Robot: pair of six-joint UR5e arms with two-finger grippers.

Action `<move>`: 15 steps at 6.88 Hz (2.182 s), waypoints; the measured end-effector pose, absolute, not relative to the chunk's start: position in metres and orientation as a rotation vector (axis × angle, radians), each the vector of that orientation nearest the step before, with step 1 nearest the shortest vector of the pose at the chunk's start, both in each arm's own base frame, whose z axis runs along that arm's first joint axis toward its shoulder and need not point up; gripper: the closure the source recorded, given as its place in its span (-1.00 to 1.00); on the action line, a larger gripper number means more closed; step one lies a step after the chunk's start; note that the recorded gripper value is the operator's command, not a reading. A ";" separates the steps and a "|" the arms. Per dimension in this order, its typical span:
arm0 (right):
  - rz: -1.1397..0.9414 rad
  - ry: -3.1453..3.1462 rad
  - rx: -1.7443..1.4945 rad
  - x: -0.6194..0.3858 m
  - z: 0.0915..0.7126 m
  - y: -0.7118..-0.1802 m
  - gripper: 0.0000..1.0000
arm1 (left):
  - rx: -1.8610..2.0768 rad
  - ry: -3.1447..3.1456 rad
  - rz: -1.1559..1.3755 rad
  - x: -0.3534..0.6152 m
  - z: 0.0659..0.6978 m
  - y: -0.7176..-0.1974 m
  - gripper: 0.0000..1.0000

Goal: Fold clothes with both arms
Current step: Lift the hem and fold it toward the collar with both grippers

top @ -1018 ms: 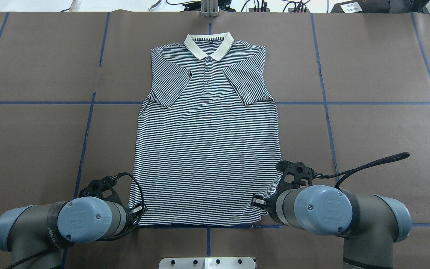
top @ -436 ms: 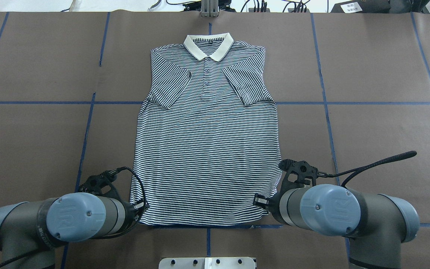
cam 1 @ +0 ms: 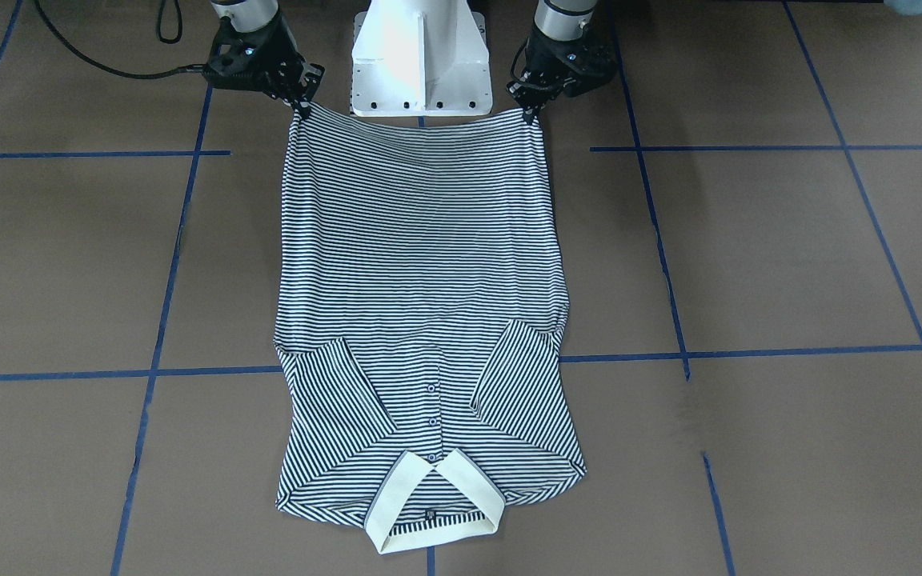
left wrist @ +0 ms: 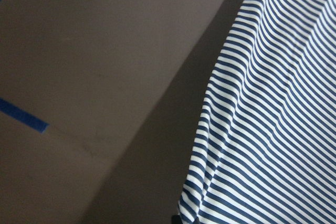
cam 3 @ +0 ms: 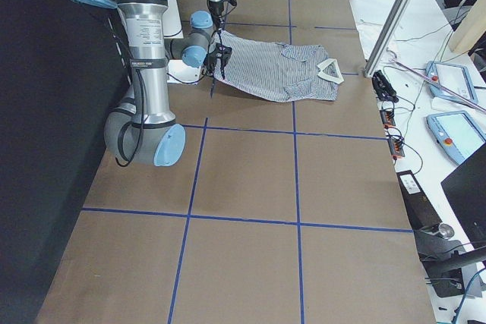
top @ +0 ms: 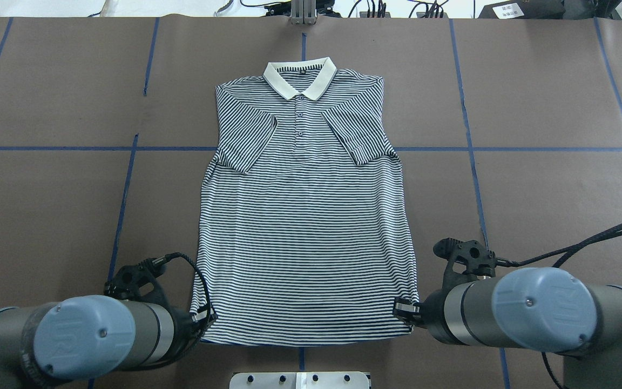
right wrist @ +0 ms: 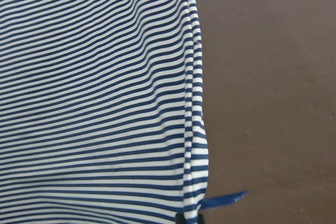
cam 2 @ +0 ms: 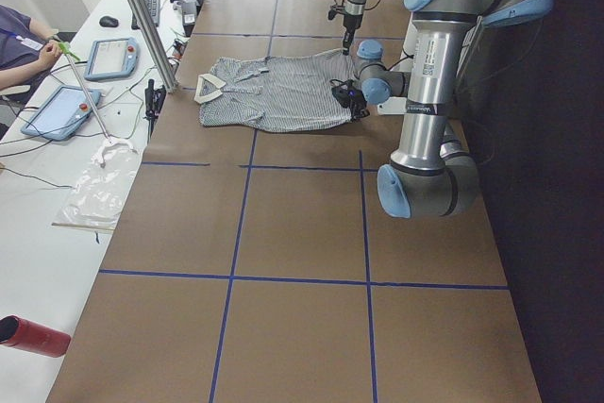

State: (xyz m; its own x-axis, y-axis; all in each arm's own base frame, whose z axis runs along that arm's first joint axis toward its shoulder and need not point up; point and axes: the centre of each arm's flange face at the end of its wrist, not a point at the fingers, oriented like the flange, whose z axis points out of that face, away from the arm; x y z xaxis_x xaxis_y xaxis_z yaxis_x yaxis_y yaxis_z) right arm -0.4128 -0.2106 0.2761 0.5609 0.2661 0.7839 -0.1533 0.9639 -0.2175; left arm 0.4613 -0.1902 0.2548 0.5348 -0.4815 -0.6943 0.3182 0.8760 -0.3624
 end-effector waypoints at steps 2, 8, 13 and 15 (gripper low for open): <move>0.200 -0.975 -0.197 -0.382 0.264 -0.194 1.00 | -0.267 0.917 -0.408 0.426 0.212 -0.142 1.00; 0.112 -0.973 0.202 -0.385 0.241 -0.385 1.00 | -0.048 0.973 -0.571 0.387 0.195 -0.290 1.00; 0.190 -0.903 0.313 -0.443 0.264 -0.569 1.00 | 0.107 1.005 -0.740 0.414 0.266 -0.496 1.00; 0.206 -0.905 0.324 -0.463 0.277 -0.606 1.00 | 0.128 1.001 -0.762 0.431 0.306 -0.546 1.00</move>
